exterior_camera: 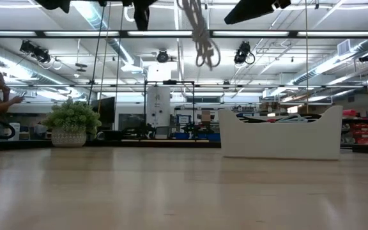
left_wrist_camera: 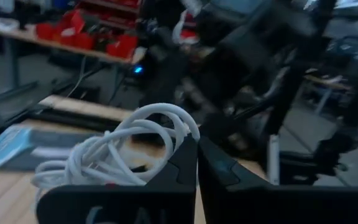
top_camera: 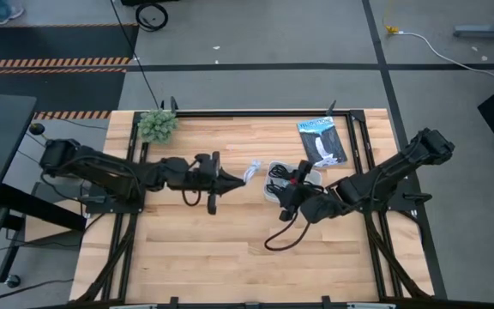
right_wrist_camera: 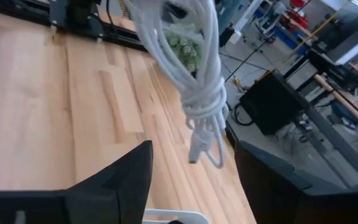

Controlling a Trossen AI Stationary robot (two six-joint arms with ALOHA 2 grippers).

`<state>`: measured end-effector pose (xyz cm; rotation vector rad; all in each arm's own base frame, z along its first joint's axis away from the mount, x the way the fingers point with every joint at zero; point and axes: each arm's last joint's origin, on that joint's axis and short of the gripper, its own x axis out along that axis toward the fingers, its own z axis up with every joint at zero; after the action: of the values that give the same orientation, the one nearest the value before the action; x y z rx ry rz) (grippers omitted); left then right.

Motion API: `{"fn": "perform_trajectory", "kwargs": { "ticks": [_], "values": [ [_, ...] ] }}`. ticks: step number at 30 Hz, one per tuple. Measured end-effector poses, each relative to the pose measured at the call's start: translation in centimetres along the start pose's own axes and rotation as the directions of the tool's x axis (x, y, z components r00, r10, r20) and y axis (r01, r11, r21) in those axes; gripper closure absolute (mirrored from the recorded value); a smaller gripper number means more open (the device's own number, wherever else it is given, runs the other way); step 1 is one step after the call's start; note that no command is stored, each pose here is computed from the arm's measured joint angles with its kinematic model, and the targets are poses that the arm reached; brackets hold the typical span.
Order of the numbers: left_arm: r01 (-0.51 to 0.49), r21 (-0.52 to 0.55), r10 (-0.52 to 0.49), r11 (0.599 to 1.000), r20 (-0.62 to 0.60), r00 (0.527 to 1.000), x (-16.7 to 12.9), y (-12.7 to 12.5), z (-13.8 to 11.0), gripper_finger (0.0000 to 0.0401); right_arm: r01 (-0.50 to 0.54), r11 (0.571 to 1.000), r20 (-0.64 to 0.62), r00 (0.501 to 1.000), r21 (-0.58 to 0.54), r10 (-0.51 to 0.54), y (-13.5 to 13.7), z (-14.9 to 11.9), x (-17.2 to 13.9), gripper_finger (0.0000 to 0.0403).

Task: Pick and place USB-C Cables
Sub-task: Put the white charger cable into the white bin

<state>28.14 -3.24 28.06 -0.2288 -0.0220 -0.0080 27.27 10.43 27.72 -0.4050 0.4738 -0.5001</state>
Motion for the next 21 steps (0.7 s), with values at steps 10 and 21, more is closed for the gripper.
{"fn": "perform_trajectory", "kwargs": {
  "ticks": [10, 21],
  "values": [
    [0.087, -0.001, -0.086, 0.996, 0.103, 0.991, 1.1, -1.7, -0.7, 0.0395, 0.007, 0.997, 0.066, 0.998, -0.07, -0.002, 0.0, 0.1, 0.7, 0.0139],
    [0.125, -0.001, -0.124, 0.992, 0.141, 0.982, 2.1, -1.8, -1.7, 0.0395, -0.011, 0.998, 0.088, 0.996, -0.067, 0.016, -0.2, 0.4, 0.9, 0.013]
  ]
}}
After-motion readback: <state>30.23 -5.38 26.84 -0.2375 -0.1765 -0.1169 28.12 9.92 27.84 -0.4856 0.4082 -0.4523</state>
